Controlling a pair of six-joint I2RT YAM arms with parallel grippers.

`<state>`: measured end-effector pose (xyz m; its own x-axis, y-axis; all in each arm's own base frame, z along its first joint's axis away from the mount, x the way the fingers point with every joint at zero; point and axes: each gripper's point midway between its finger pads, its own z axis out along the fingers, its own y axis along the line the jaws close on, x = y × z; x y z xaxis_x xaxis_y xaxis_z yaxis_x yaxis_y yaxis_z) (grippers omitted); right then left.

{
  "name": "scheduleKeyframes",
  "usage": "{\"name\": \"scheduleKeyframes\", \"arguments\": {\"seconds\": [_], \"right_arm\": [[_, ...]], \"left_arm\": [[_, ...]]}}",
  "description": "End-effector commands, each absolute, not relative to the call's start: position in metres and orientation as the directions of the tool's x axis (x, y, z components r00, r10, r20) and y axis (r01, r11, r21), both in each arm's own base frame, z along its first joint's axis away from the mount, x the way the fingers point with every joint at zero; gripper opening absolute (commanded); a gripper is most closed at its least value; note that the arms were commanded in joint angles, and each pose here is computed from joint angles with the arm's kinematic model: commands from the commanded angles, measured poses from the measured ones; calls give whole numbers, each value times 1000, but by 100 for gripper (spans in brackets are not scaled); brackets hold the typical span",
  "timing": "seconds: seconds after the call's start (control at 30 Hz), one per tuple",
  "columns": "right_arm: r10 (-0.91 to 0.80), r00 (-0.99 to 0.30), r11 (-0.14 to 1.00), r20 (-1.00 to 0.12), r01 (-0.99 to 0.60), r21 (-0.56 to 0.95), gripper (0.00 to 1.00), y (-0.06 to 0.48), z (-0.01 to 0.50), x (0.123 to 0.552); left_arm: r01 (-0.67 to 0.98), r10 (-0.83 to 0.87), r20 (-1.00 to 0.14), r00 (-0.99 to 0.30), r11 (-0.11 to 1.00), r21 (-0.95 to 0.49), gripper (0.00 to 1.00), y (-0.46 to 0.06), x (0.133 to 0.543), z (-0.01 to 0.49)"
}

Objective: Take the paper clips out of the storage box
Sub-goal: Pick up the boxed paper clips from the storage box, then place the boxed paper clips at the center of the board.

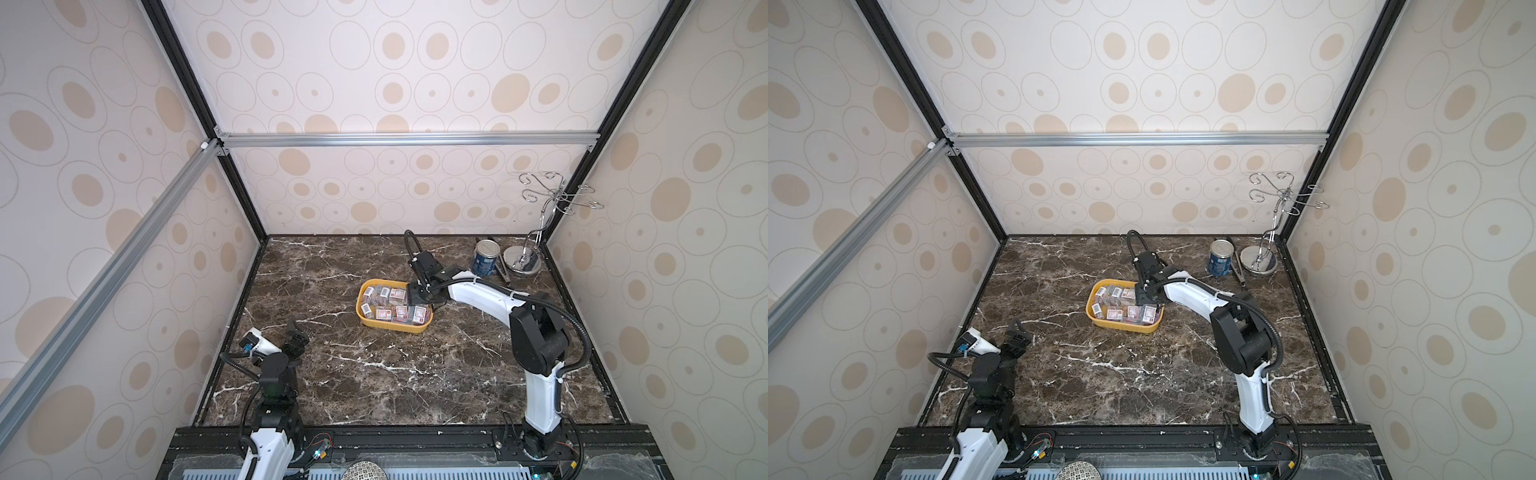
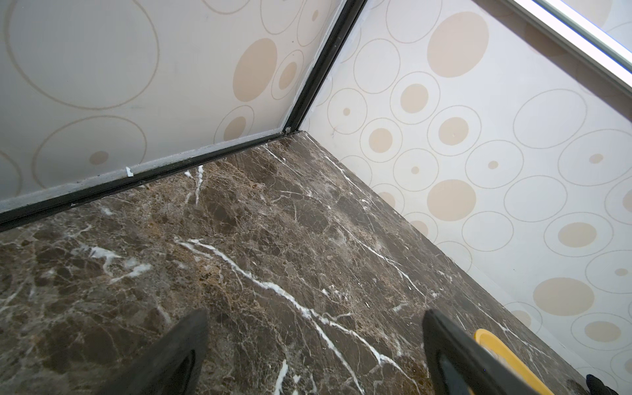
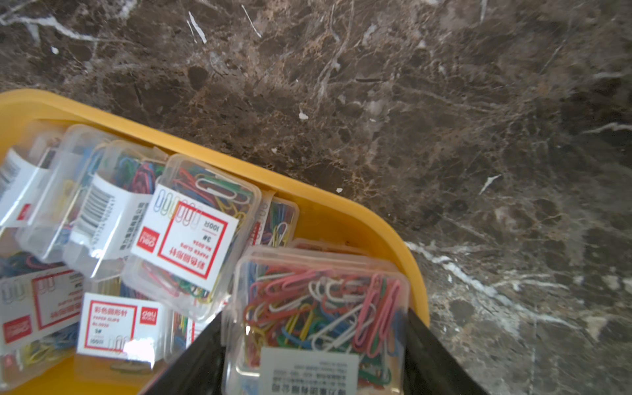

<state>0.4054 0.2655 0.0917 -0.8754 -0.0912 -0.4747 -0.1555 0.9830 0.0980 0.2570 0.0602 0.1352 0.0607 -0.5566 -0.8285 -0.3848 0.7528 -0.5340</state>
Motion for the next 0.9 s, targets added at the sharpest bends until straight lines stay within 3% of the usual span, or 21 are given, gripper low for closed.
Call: {"name": "scheduleKeyframes", "arguments": {"seconds": [0.0, 0.43, 0.87], "right_arm": [[-80, -870, 986, -486, -141, 91, 65, 255, 106, 395], [-17, -802, 992, -597, -90, 92, 65, 209, 155, 372], [268, -782, 962, -562, 248, 114, 64, 63, 100, 328]], "left_arm": [[-403, -567, -821, 70, 736, -543, 97, 63, 255, 131], [-404, -567, -821, 70, 736, -543, 97, 63, 255, 131], [-398, -567, -821, 66, 740, -543, 97, 62, 255, 132]]}}
